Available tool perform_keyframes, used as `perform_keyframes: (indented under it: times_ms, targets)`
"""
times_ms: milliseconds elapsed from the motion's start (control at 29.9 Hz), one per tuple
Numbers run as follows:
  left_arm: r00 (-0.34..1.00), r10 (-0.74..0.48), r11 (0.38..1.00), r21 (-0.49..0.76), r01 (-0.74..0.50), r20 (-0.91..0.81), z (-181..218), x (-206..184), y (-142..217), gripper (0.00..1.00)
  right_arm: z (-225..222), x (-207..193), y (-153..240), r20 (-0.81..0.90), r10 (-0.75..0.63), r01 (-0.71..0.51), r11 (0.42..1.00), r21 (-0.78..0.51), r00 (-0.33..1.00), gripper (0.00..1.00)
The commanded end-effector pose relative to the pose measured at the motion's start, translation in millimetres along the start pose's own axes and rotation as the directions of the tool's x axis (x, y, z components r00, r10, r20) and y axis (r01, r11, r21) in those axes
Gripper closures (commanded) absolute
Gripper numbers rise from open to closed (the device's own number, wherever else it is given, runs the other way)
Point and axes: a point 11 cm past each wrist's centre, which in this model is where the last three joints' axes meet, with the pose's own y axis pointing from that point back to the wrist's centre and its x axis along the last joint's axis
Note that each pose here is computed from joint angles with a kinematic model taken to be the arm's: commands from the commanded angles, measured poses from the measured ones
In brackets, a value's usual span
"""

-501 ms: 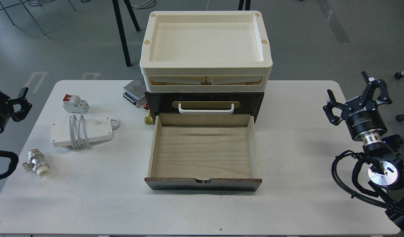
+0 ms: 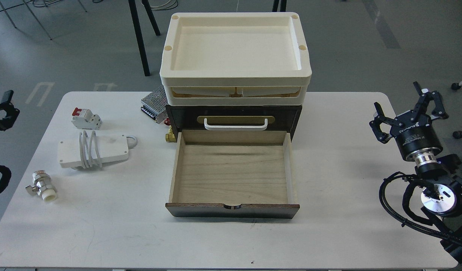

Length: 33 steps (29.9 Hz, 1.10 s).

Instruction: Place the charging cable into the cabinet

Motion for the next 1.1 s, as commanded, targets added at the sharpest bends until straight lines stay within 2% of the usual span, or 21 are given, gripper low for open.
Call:
perform_keyframes:
  times_ms: [0,67,167,301,401,501,735,903,1070]
  targets:
    - [0.992,0.026,0.999,-0.039,-0.021,0.125,37.0,19.1,-2.5,0.01,0.0,0.0,0.0,0.000,0.000,0.000,1.000,0.000,1.000,0.01]
    - [0.963,-0.016,1.000,0.021,0.011,0.270,49.4,22.8,-2.9,0.02,0.0,0.0,0.0,0.000,0.000,0.000,1.000,0.000,1.000,0.01]
    - [0.875,-0.124,0.991,0.101,0.087,0.468,73.3,7.4,-17.8,0.07,0.0,0.0,0.0,0.000,0.000,0.000,1.000,0.000,1.000,0.01]
    - [0.651,-0.327,0.938,0.320,0.135,0.685,64.6,-11.1,-26.3,0.07,0.0,0.0,0.0,0.000,0.000,0.000,1.000,0.000,1.000,0.01]
    - [0.475,-0.342,0.936,0.337,0.099,0.811,74.1,-20.1,-38.5,0.07,0.0,-0.2,0.0,0.001,-0.001,0.001,1.000,0.000,1.000,0.01]
    - [0.426,-0.337,0.941,0.311,0.132,0.840,92.3,-38.7,-51.6,0.02,0.0,0.0,0.0,0.000,0.000,0.000,1.000,0.000,1.000,0.01]
    - [0.371,-0.339,0.940,0.298,0.166,0.865,114.7,-54.8,-59.8,0.01,0.0,-0.2,0.0,0.001,-0.001,0.001,1.000,0.000,1.000,0.01]
    - [0.097,-0.497,0.852,0.463,0.245,0.863,100.1,-90.0,-50.5,0.05,0.0,-0.2,0.0,0.001,-0.001,0.001,1.000,0.000,1.000,0.01]
    - [-0.097,-0.566,0.780,0.570,0.259,0.819,75.9,-109.3,-43.0,0.05,0.0,-0.2,0.0,0.001,-0.001,0.001,1.000,0.000,1.000,0.01]
